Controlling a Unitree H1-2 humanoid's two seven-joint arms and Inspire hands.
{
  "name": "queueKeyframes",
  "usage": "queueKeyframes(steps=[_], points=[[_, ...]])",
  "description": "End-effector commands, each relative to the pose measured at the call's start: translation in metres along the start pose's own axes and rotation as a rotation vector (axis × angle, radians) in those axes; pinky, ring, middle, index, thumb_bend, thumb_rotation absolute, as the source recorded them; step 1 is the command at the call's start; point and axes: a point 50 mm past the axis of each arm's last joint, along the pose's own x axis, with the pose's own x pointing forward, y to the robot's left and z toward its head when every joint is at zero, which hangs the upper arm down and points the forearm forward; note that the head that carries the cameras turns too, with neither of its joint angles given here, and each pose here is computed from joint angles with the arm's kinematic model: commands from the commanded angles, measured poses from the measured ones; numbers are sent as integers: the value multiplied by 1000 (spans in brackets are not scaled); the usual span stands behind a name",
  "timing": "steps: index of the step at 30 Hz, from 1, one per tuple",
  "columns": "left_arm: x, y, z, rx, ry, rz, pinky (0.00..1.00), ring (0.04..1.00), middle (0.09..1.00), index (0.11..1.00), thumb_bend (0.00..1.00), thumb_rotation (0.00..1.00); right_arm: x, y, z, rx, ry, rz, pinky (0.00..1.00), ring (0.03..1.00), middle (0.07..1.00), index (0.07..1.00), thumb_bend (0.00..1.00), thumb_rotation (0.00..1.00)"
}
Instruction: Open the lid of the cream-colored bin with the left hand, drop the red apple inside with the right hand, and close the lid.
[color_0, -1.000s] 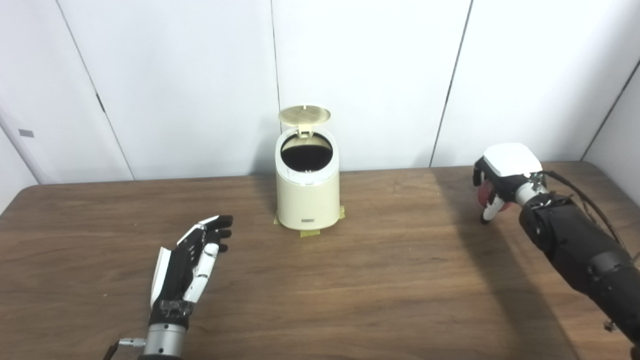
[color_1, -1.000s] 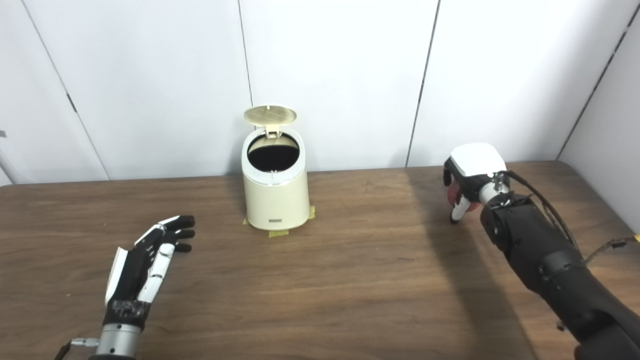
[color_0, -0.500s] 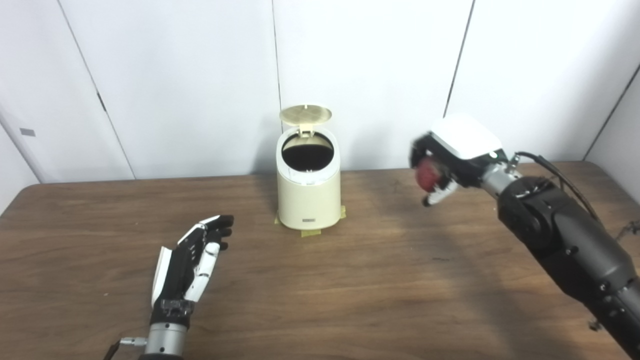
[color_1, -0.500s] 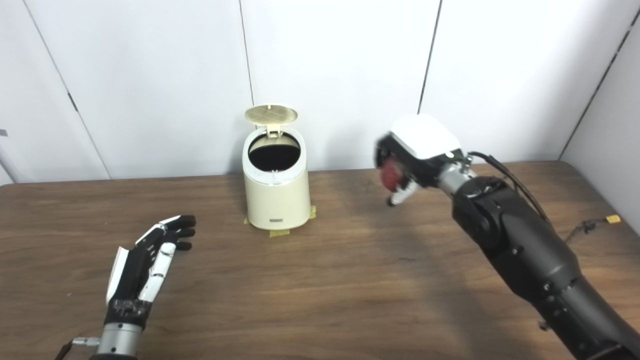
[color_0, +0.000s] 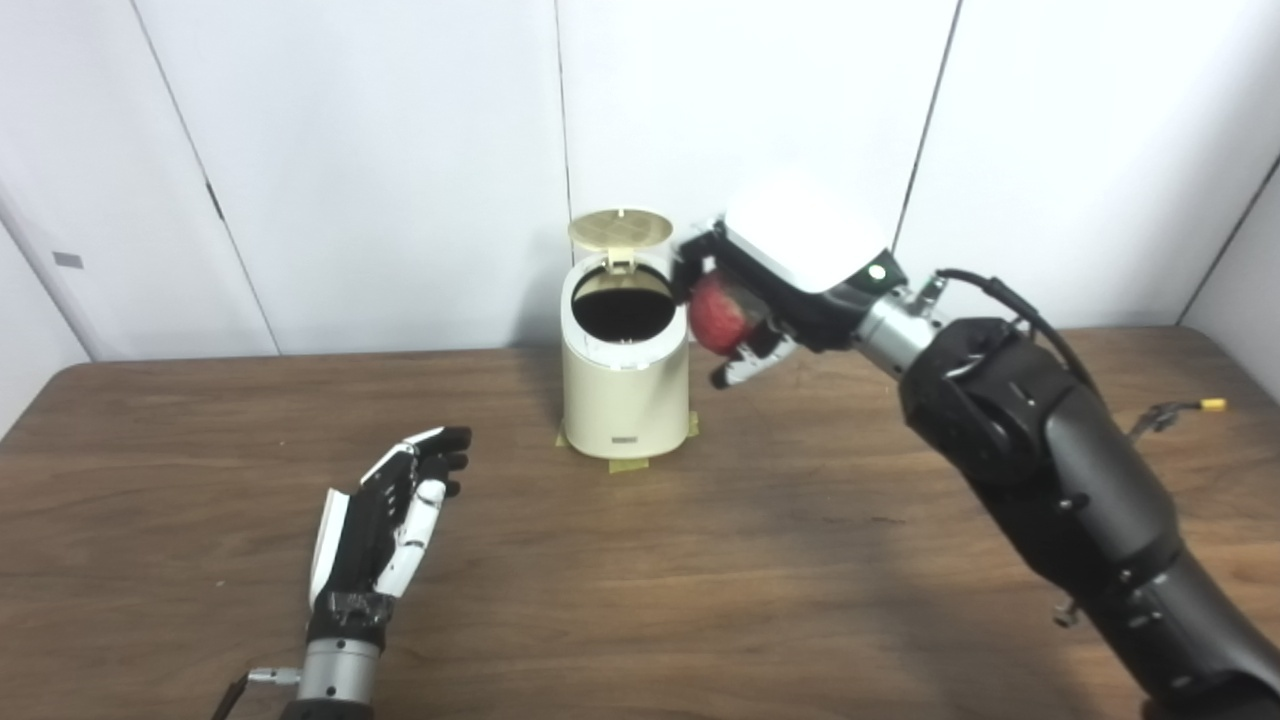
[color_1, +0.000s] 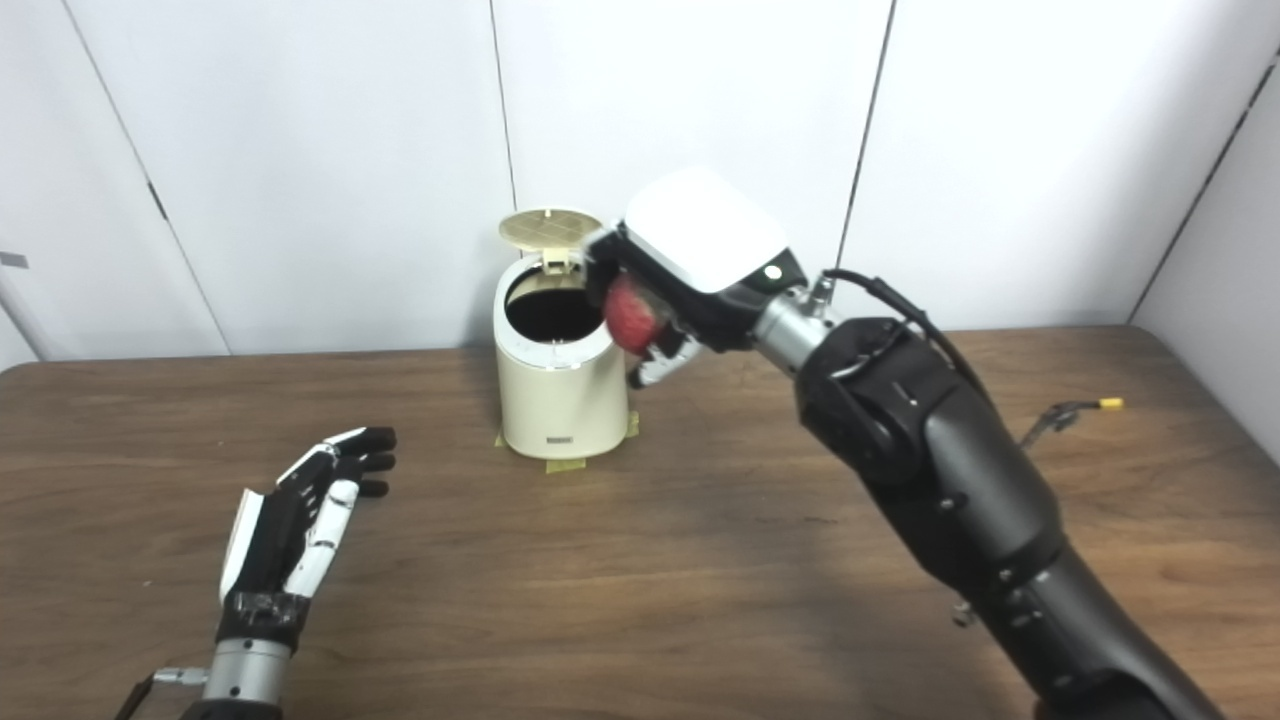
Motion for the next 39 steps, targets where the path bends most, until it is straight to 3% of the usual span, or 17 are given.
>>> queueKeyframes(steps=[1, 6, 10, 23, 39], points=[[8, -3, 6, 0, -59, 4, 659, 742, 768, 739, 332, 754, 15, -28, 2, -48, -57, -137, 364, 425, 558, 460, 511, 0], [8, -6, 6, 0, -67, 7, 644, 731, 756, 732, 334, 732, 32, -13, 2, -25, -116, -216, 348, 431, 555, 456, 512, 0], [8, -9, 7, -4, -70, 4, 646, 735, 756, 733, 322, 714, 49, -4, 3, -40, -127, -236, 337, 434, 553, 453, 512, 0], [6, -15, 12, -3, -61, -5, 650, 737, 755, 731, 312, 710, 101, 22, -3, -64, -132, -184, 346, 443, 563, 448, 510, 0], [6, -17, 12, -14, -62, -10, 659, 749, 766, 736, 299, 713, 120, 46, -16, -98, -86, -121, 346, 470, 570, 439, 492, 0]])
